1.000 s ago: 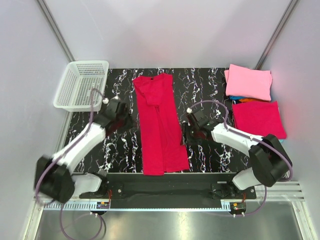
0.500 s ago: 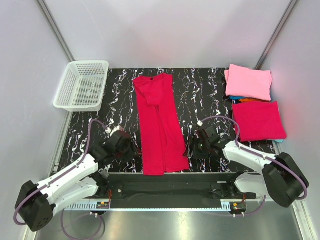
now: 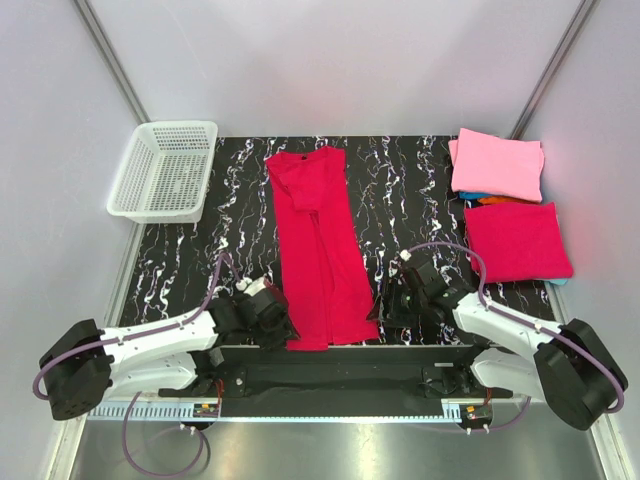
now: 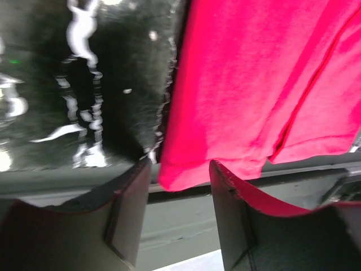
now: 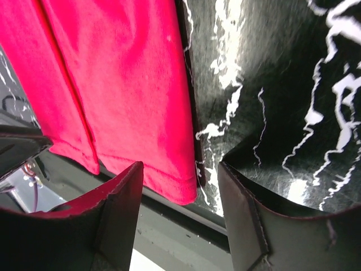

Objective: Fold and stack the t-shirts
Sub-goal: Fold the tshirt

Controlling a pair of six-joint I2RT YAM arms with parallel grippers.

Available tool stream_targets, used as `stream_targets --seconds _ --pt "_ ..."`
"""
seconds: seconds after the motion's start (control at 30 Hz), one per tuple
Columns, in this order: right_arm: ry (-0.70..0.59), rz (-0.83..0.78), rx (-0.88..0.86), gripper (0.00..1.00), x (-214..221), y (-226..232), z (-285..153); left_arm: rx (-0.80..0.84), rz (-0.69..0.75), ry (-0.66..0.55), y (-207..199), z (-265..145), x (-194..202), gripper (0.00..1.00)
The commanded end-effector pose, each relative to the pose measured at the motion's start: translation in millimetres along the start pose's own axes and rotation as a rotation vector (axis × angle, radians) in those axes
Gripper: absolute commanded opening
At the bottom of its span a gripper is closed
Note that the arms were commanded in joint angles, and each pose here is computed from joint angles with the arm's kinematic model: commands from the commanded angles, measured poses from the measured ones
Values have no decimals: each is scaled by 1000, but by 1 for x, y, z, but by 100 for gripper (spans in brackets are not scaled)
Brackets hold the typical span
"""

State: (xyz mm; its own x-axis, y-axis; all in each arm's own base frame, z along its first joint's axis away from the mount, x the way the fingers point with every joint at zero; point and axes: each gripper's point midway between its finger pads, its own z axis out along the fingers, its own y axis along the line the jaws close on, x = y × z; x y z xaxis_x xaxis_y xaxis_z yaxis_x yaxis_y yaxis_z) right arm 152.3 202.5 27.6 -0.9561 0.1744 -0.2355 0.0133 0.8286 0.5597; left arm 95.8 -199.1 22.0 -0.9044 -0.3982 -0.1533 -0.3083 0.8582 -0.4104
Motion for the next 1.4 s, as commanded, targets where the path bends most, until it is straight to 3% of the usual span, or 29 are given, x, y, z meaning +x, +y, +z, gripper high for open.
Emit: stream_targets --seconds 0.0,0.57,1.03,1.37 --pt "41 20 -1 62 14 -5 -1 107 -75 5 -23 8 3 50" --pt "90 42 -26 50 37 -10 2 64 -124 35 -12 19 15 40" --pt "95 37 -11 52 42 -11 5 -118 -131 -31 25 11 27 47" --pt "80 20 -15 52 37 -5 3 -12 -87 -109 -3 -4 13 49"
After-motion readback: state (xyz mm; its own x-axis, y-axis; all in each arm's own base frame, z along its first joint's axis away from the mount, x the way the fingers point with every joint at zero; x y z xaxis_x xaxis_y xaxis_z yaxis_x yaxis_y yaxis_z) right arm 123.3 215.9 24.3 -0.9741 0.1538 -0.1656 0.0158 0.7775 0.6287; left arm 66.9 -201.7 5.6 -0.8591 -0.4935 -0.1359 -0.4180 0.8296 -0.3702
